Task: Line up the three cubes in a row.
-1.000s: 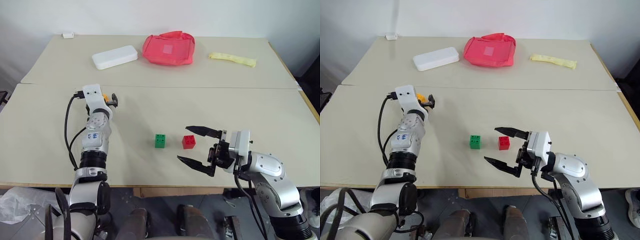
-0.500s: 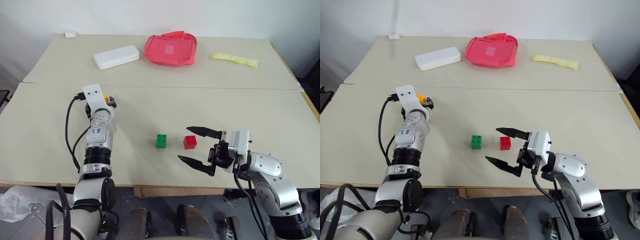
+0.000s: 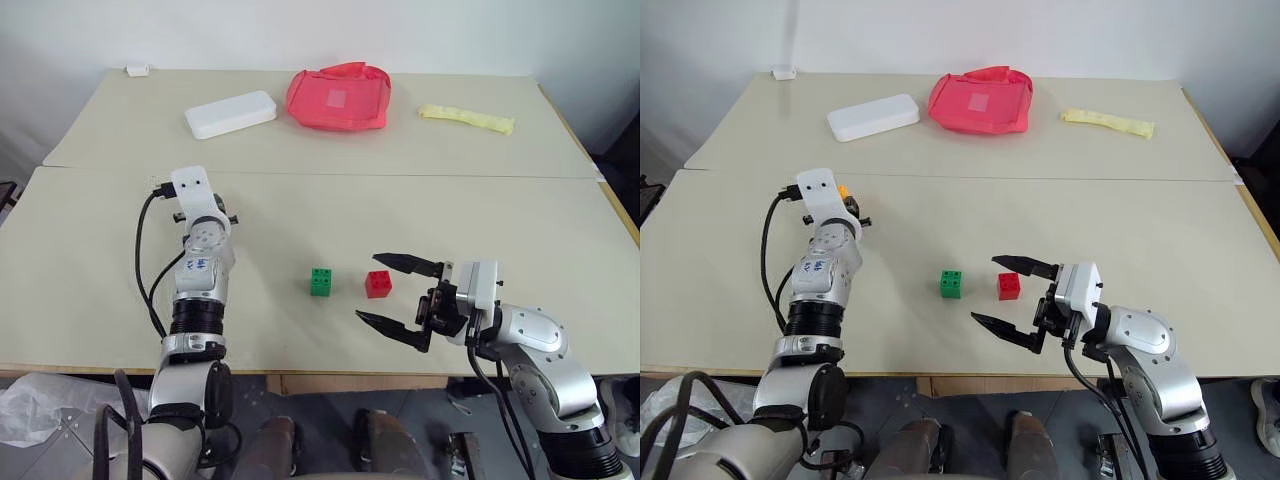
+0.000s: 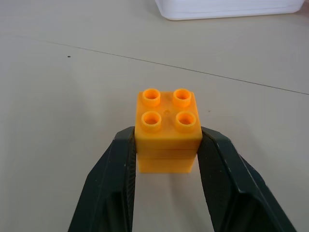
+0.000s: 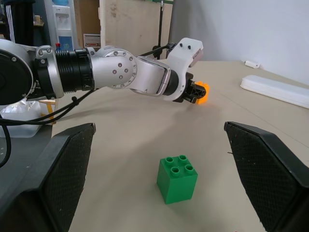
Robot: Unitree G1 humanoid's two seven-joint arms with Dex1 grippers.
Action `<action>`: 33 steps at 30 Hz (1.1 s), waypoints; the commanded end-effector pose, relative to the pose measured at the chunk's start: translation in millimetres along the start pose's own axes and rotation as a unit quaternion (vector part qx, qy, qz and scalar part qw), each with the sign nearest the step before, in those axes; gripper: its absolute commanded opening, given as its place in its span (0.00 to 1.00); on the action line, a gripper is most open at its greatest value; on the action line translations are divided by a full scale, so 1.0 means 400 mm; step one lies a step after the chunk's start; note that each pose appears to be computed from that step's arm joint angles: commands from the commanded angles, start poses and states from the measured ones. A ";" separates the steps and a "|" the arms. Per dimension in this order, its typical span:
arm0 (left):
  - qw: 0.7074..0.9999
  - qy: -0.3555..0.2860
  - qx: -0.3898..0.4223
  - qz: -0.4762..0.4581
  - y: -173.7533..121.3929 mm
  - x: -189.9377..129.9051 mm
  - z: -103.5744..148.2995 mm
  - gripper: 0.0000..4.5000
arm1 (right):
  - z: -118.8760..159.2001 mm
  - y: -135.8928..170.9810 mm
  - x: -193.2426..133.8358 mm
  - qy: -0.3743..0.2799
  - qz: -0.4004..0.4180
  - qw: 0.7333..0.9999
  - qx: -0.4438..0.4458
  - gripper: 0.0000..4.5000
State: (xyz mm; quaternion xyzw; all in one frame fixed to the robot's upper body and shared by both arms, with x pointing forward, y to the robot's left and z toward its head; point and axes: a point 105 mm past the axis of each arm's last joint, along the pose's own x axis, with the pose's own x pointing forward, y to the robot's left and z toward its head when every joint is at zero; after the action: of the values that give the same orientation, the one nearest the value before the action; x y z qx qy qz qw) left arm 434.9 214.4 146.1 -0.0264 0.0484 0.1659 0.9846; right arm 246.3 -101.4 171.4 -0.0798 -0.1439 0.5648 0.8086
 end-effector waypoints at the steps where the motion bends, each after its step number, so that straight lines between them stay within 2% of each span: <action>1: 0.996 -0.049 0.006 -0.080 0.002 -0.006 0.045 0.32 | 0.011 0.000 -0.002 -0.009 0.001 1.000 -0.009 1.00; 2: 0.992 -0.062 0.002 -0.113 -0.003 -0.010 0.055 0.32 | 0.011 0.000 -0.003 -0.009 0.001 1.000 -0.009 1.00; 4: 0.964 -0.097 0.001 -0.246 -0.034 -0.033 0.085 0.32 | 0.013 -0.002 -0.006 -0.007 0.000 1.000 -0.011 1.00; 5: 0.938 -0.116 0.030 -0.325 -0.043 -0.056 0.095 0.32 | 0.013 -0.003 -0.010 -0.005 0.000 1.000 -0.012 1.00; 7: 0.855 -0.135 0.087 -0.493 -0.029 -0.133 0.096 0.32 | 0.014 -0.007 -0.026 0.004 -0.002 1.000 -0.016 1.00; 9: 0.773 -0.115 0.114 -0.613 0.004 -0.204 0.081 0.32 | 0.017 -0.011 -0.042 0.011 -0.005 1.000 -0.019 1.00; 11: 0.719 -0.072 0.163 -0.672 0.035 -0.236 0.055 0.32 | 0.021 -0.013 -0.058 0.019 -0.008 1.000 -0.021 1.00; 16: 0.641 -0.012 0.214 -0.737 0.037 -0.255 0.016 0.32 | 0.018 -0.014 -0.101 0.047 -0.014 0.999 -0.021 1.00; 19: 0.592 -0.014 0.257 -0.764 0.034 -0.269 -0.012 0.32 | 0.023 -0.012 -0.111 0.052 -0.022 0.998 -0.023 1.00; 21: 0.573 -0.012 0.277 -0.771 0.032 -0.272 -0.030 0.32 | 0.026 -0.008 -0.114 0.053 -0.025 0.998 -0.021 1.00; 33: 0.538 -0.010 0.288 -0.792 -0.038 -0.263 -0.066 0.32 | 0.035 0.028 -0.118 0.063 -0.029 0.998 -0.007 1.00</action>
State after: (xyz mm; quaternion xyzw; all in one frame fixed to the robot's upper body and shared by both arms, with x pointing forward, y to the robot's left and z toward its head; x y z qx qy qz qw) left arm 348.5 164.4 128.1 0.2236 0.0391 -0.6652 0.7113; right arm 222.3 -144.0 164.1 -0.1072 -0.0828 0.5306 0.8367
